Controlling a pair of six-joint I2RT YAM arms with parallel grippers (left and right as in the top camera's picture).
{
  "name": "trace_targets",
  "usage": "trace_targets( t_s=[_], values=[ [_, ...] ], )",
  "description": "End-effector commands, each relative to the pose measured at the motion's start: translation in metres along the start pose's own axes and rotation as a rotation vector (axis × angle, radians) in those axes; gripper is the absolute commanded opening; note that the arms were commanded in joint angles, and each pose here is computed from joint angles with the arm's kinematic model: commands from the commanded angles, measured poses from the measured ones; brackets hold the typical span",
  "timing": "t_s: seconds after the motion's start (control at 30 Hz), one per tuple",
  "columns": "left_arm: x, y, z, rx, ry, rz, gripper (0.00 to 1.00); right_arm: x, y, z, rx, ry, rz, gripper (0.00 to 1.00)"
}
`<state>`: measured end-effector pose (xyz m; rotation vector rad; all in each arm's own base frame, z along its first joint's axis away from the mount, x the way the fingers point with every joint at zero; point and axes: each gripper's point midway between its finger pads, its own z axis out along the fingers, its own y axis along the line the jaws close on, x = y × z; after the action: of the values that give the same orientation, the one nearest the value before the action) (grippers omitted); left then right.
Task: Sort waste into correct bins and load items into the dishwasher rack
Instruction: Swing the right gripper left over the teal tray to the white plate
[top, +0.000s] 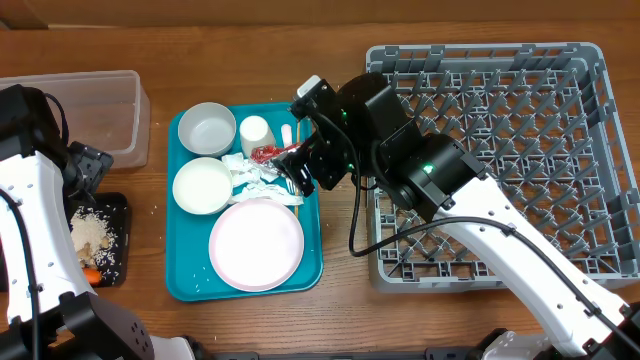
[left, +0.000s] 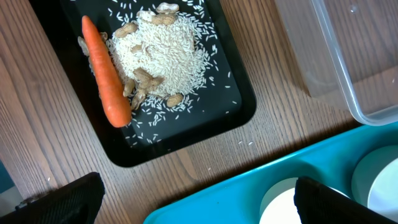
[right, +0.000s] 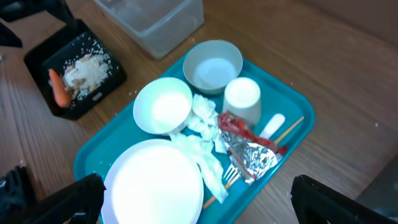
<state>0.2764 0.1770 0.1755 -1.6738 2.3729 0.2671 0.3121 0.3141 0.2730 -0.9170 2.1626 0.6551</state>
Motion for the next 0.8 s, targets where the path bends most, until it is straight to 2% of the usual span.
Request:
trace_targets(
  t_s=[0.0, 0.13, 0.37, 0.6, 0.77],
  values=[
    [0.0, 0.002, 0.002, -0.014, -0.005, -0.012, 1.0, -0.008, 0.007, -0.001, -0.041, -0.007, -0.019, 1.0],
    [-0.001, 0.002, 0.001, -0.014, -0.005, -0.012, 1.0, 0.021, 0.005, 0.024, -0.05, 0.117, 0.024, 1.0],
    [-0.001, 0.002, 0.002, -0.014, -0.005, -0.012, 1.0, 0.083, 0.007, 0.094, -0.023, 0.348, 0.233, 1.0],
    [0.0, 0.002, 0.002, -0.014, -0.005, -0.012, 1.0, 0.119, 0.039, 0.126, -0.056, 0.465, 0.21, 1.0],
    [0.0, 0.002, 0.002, -0.014, -0.005, -0.012, 1.0, 0.127, 0.07, 0.128, -0.115, 0.49, 0.173, 1.0]
  ],
)
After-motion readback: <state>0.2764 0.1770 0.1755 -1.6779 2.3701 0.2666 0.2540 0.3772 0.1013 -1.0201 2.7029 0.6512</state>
